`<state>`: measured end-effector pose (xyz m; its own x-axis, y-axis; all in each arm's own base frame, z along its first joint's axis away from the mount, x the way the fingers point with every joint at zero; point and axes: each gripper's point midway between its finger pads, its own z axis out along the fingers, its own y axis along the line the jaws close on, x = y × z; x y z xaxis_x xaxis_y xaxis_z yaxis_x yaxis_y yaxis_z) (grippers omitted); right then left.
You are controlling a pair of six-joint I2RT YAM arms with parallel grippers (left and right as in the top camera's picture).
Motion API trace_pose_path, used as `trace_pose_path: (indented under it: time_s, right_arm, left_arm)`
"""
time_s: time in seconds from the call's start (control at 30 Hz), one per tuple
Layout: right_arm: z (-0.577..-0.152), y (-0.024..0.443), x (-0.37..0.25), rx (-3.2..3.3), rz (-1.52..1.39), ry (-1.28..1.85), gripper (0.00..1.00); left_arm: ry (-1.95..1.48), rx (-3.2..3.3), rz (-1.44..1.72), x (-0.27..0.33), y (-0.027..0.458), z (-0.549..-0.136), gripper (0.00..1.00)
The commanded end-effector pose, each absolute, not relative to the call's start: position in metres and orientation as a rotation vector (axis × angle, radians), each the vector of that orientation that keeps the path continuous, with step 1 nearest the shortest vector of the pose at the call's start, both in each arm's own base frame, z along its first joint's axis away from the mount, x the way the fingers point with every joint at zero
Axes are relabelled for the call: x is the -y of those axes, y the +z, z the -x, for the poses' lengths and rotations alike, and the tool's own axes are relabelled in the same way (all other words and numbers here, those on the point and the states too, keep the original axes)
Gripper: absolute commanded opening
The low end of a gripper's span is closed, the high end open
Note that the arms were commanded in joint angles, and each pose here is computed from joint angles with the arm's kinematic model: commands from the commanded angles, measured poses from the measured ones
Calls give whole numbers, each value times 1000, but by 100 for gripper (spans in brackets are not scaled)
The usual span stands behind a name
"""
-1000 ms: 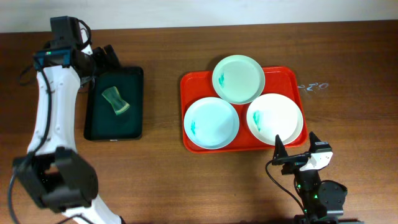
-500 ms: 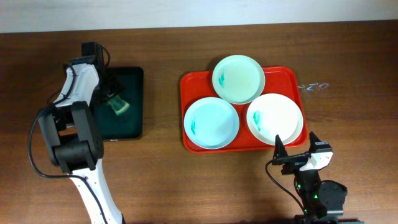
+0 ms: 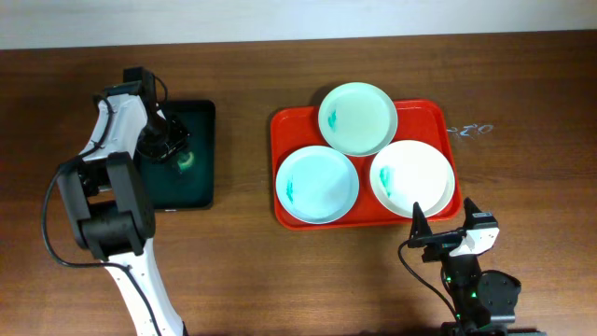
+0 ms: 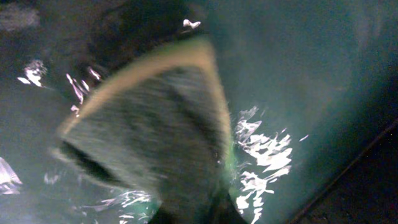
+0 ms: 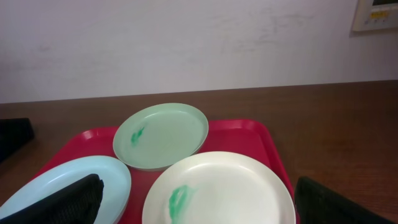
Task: Clean dirty plates on tray and stack at the side
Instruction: 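Reach the left gripper into the black tray and grasp the sponge, then lift the wet sponge out of the water with the left gripper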
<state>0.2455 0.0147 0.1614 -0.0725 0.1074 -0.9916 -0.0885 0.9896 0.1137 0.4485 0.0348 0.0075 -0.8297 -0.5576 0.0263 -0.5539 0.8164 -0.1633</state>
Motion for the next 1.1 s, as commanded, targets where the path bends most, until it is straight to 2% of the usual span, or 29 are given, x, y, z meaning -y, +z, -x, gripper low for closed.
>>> trace_pose_path:
  time_s: [0.0, 0.03, 0.2, 0.23, 0.27, 0.33, 0.37, 0.4, 0.47, 0.5, 0.53, 0.6, 0.63, 0.67, 0.7, 0.73, 0.8, 0.83, 0.87, 0.9, 1.07]
  right_arm:
    - [-245, 159, -16, -1639, -15, 164, 98]
    - [-245, 159, -16, -1639, -15, 164, 98]
    - [-245, 159, -15, -1639, -15, 164, 98]
    - [-245, 159, -16, -1639, -15, 164, 98]
    - [-245, 159, -16, -1639, -15, 164, 98]
    - [-245, 159, -15, -1639, -15, 164, 98]
    - [-245, 159, -15, -1639, -15, 164, 98]
    - [-245, 159, -16, -1639, -15, 164, 98]
    - [-245, 159, -15, -1639, -15, 164, 98]
    - [-245, 159, -16, -1639, -15, 164, 98]
    - [-245, 159, -16, -1639, -15, 164, 98]
    - [-245, 159, -16, -1639, -15, 164, 98]
    - [-245, 159, -16, -1639, -15, 164, 98]
    - [-245, 159, -16, -1639, -15, 164, 98]
    - [-245, 159, -16, -1639, -15, 164, 98]
    - [-245, 159, -15, -1639, -15, 164, 98]
    - [-245, 159, -16, -1639, -15, 164, 98]
    - [-245, 159, -16, -1639, -15, 164, 98]
    - [-245, 159, -15, -1639, -15, 164, 98]
    - [-245, 159, -15, -1639, -15, 164, 98]
    - [-245, 159, -15, -1639, -15, 164, 98]
  left_arm:
    - [-293, -2990, 915, -30, 1, -447, 59]
    - [-293, -2994, 916, -30, 1, -446, 99]
    - [-293, -3084, 960, -25, 2, -422, 98]
    - [-292, -3093, 964, -25, 2, -420, 86]
    - [-292, -3092, 964, -25, 2, -420, 69]
    - [-292, -3084, 960, -25, 2, -422, 33]
    - [-288, -3075, 955, -26, 2, -425, 11]
    - [-270, -3066, 951, -28, 1, -427, 0]
    - [-141, -3060, 945, -42, -1, -425, 2]
    - [-66, -3052, 940, -51, -1, -425, 76]
    - [-2, -3041, 930, -58, -2, -426, 99]
    - [56, -3014, 921, -66, -2, -430, 99]
    - [54, -3008, 920, -66, -2, -432, 95]
    - [54, -3007, 920, -66, -2, -432, 75]
    - [54, -3008, 920, -66, -2, -432, 25]
    - [54, -3008, 920, -66, -2, -432, 0]
    - [54, -3004, 919, -66, -2, -433, 0]
    - [51, -2993, 915, -67, -2, -436, 19]
    - [48, -2980, 912, -67, -2, -439, 69]
    - [41, -2957, 906, -68, -1, -445, 99]
    - [33, -2891, 674, -73, 2, -476, 100]
